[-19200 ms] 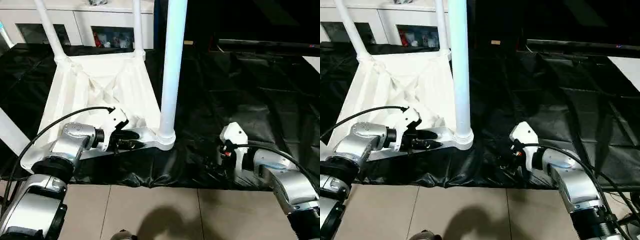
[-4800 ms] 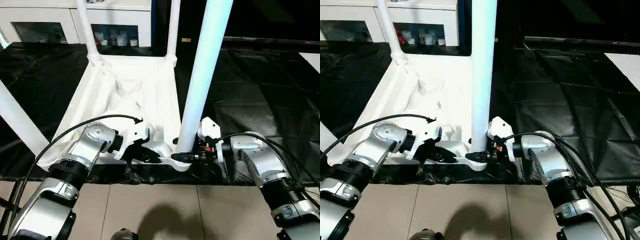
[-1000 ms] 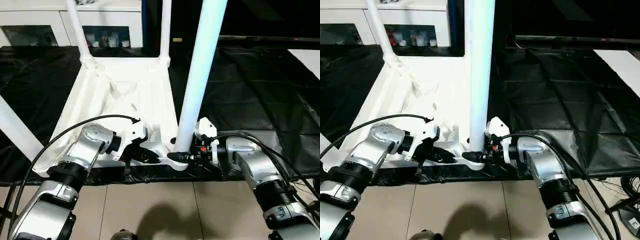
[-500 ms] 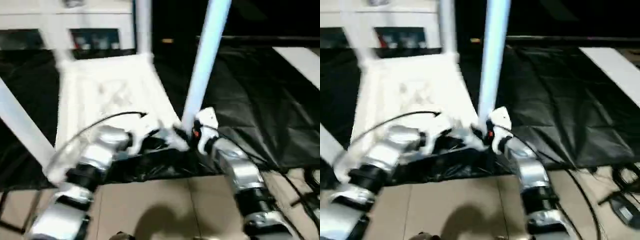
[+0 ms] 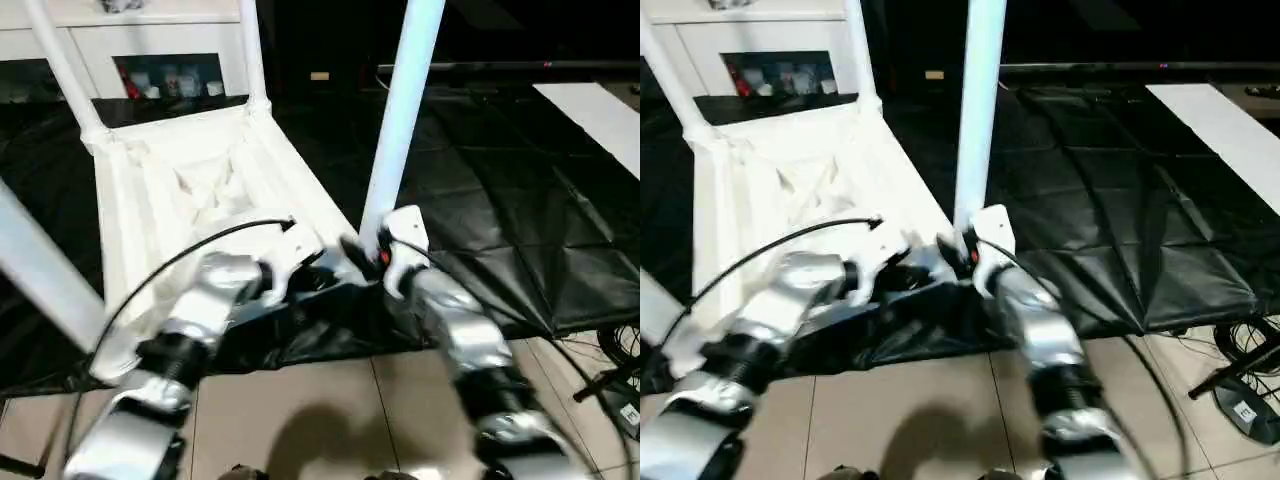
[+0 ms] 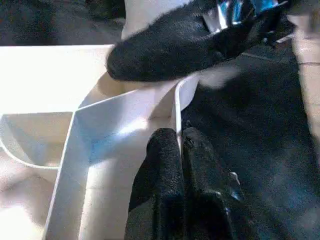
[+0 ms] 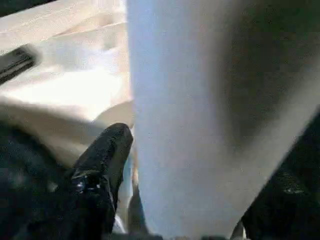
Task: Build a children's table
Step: Rotate leg to tighten
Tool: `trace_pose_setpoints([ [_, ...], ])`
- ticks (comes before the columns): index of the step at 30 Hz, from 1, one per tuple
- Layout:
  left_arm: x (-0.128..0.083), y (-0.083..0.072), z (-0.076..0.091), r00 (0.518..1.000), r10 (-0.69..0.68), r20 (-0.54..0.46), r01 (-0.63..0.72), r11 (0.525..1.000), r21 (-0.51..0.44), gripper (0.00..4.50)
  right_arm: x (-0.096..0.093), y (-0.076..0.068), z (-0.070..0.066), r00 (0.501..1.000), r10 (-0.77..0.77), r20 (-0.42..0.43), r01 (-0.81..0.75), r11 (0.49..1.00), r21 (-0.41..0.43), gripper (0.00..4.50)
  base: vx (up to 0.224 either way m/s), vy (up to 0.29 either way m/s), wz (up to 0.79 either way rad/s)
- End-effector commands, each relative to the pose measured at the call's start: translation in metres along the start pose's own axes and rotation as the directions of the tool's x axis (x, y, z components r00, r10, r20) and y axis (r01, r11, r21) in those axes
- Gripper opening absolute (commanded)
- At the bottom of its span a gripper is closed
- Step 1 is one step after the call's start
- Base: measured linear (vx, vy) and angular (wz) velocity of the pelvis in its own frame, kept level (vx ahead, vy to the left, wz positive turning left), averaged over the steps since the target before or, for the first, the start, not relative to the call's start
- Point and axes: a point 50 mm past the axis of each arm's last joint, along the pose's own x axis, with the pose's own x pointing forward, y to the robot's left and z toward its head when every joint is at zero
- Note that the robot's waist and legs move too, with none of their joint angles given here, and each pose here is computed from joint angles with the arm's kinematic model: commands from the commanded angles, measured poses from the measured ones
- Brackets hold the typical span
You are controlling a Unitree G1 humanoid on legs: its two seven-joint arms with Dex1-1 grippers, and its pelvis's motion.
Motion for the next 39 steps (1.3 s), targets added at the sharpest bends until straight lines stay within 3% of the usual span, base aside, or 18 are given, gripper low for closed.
trace_pose_setpoints([
  [1, 0.011, -0.011, 0.020, 0.991, -0.103, 0.083, 0.096, 0.993, 0.075, 0.00, 0.011, 0.031, -0.014, 0.981, 0.188, -0.056, -0.187, 0.982, 0.028, 3.02, 0.000, 0.000, 0.00],
  [3, 0.007, -0.010, 0.019, 0.988, -0.135, 0.073, 0.129, 0.988, 0.081, 0.00, 0.005, 0.029, -0.015, 0.964, 0.253, -0.079, -0.253, 0.967, 0.005, 3.02, 0.000, 0.000, 0.00],
  [4, 0.000, -0.008, 0.017, 0.979, -0.199, 0.047, 0.195, 0.978, 0.078, 0.00, -0.005, 0.027, -0.018, 0.918, 0.375, -0.126, -0.381, 0.924, -0.029, 3.02, 0.000, 0.000, 0.00],
  [5, 0.000, -0.008, 0.017, 0.979, -0.199, 0.047, 0.195, 0.978, 0.078, 0.00, -0.005, 0.027, -0.018, 0.918, 0.375, -0.126, -0.381, 0.924, -0.029, 3.02, 0.000, 0.000, 0.00],
  [7, -0.007, -0.007, 0.013, 0.966, -0.258, 0.012, 0.256, 0.963, 0.083, 0.00, -0.013, 0.028, -0.019, 0.851, 0.501, -0.160, -0.511, 0.859, -0.026, 3.02, 0.000, 0.000, 0.00],
  [13, -0.011, -0.006, 0.012, 0.950, -0.310, -0.022, 0.311, 0.946, 0.094, 0.00, -0.018, 0.032, -0.020, 0.755, 0.624, -0.203, -0.637, 0.771, 0.002, 2.89, 0.000, 0.000, 0.00],
  [19, -0.013, -0.004, 0.013, 0.951, -0.309, -0.026, 0.311, 0.946, 0.097, 0.00, -0.015, 0.035, -0.019, 0.712, 0.671, -0.207, -0.679, 0.733, 0.039, 2.37, 0.000, 0.000, 0.00],
  [24, -0.014, -0.004, 0.011, 0.949, -0.313, -0.032, 0.315, 0.945, 0.094, 0.00, -0.016, 0.037, -0.020, 0.696, 0.688, -0.205, -0.693, 0.719, 0.058, 2.27, 0.000, 0.000, 0.00],
  [28, -0.015, 0.000, 0.011, 0.967, -0.253, -0.013, 0.254, 0.963, 0.094, 0.00, -0.013, 0.036, -0.019, 0.753, 0.639, -0.158, -0.636, 0.768, 0.075, 2.27, 0.000, 0.000, 0.00],
  [30, -0.013, 0.006, 0.014, 0.989, -0.145, 0.014, 0.144, 0.987, 0.075, 0.00, -0.003, 0.029, -0.018, 0.881, 0.456, -0.125, -0.451, 0.890, 0.063, 2.27, 0.000, 0.000, 0.00],
  [31, -0.011, 0.009, 0.015, 0.997, -0.080, 0.019, 0.079, 0.995, 0.061, 0.00, 0.000, 0.025, -0.019, 0.922, 0.369, -0.120, -0.363, 0.929, 0.068, 2.26, 0.000, 0.000, 0.00],
  [35, 0.000, 0.006, 0.019, 0.999, 0.020, 0.038, -0.021, 0.999, 0.041, 0.00, 0.010, 0.025, -0.020, 0.976, 0.193, -0.095, -0.183, 0.977, 0.112, 2.06, 0.000, 0.000, 0.00],
  [38, 0.009, 0.002, 0.022, 0.996, 0.067, 0.051, -0.068, 0.997, 0.031, 0.00, 0.017, 0.027, -0.020, 0.994, 0.071, -0.087, -0.057, 0.987, 0.151, 2.03, 0.000, 0.000, 0.00],
  [39, 0.019, -0.002, 0.028, 0.991, 0.116, 0.073, -0.117, 0.993, 0.012, 0.00, 0.029, 0.033, -0.017, 0.996, -0.039, -0.077, 0.054, 0.978, 0.203, 2.01, 0.000, 0.000, 0.00],
])
